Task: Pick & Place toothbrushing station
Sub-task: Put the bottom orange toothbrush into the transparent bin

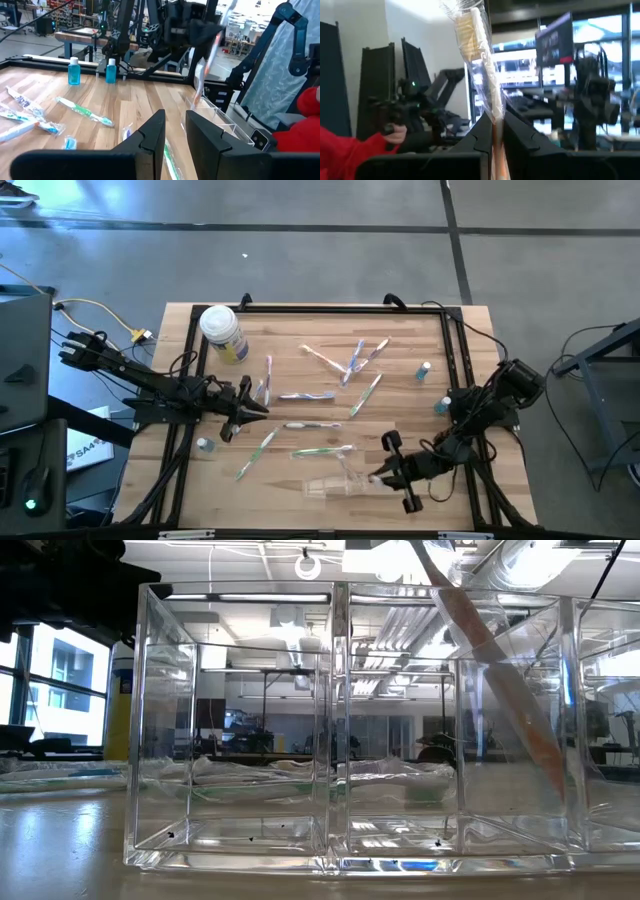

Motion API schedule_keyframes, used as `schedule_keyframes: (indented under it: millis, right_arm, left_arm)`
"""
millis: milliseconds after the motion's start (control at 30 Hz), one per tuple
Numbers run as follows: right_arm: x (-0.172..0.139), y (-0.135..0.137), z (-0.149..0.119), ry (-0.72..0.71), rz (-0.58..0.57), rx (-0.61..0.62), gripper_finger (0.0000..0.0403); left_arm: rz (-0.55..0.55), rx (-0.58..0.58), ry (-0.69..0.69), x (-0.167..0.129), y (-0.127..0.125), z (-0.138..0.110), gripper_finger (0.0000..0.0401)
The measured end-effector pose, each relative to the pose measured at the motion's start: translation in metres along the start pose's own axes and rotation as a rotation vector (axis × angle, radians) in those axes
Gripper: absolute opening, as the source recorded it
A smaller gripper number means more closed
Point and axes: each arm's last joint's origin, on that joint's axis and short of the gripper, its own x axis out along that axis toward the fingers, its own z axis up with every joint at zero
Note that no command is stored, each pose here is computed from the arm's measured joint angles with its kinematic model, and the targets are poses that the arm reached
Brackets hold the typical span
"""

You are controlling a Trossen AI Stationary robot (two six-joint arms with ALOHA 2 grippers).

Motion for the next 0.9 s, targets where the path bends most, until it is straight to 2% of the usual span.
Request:
schedule_keyframes:
  millis: [133, 367, 567, 900]
  right_arm:
    - [0.001, -0.002, -0.019, 0.052, -0.022, 0.078, 0.0017]
    - [0.003, -0.001, -0.034, 0.087, -0.067, 0.064, 0.0017]
    - [-0.001, -0.005, -0.056, 0.14, -0.15, 0.129, 0.0017]
    - [0.001, -0.01, -0.059, 0.138, -0.178, 0.182, 0.0017]
  left_arm:
    - [0.0, 0.001, -0.008, 0.0, 0.0, 0.001, 0.0077]
    - [0.0, 0.001, -0.027, 0.0, 0.0, 0.003, 0.0077]
    - [0.0, 0.034, -0.031, 0.0, 0.0, 0.003, 0.0077]
    - [-0.001, 0.078, -0.05, 0.0, -0.001, 0.005, 0.0077]
